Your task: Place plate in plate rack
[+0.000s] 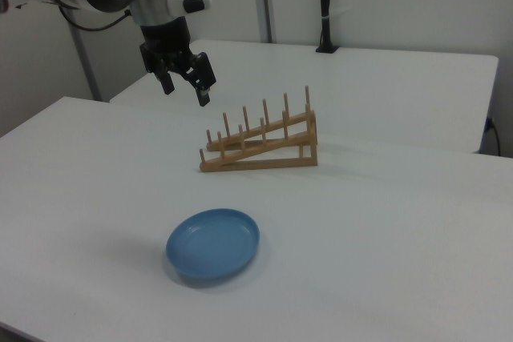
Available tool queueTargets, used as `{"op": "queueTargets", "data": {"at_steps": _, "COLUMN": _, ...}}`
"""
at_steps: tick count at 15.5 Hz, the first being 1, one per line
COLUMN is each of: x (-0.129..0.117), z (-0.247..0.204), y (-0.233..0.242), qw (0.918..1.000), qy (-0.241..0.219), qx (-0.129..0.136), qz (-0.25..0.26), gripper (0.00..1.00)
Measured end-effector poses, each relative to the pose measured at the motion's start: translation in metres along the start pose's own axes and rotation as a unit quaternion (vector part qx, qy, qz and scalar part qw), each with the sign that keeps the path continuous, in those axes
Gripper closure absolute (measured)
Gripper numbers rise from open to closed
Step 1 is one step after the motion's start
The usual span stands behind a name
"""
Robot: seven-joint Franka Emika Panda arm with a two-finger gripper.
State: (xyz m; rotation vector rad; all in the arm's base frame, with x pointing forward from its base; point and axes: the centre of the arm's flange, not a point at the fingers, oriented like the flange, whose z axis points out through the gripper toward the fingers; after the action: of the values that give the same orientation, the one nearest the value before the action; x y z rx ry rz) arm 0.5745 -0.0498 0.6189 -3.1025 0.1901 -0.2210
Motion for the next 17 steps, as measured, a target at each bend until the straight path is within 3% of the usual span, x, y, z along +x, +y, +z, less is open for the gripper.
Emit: {"op": "queueTargets", "data": {"at_steps": 17, "x": 0.0000, "z": 0.0000, "y": 0.0009, "qw": 0.9999, "qy": 0.000, "qx": 0.000, "qz": -0.016, "gripper": 0.00}}
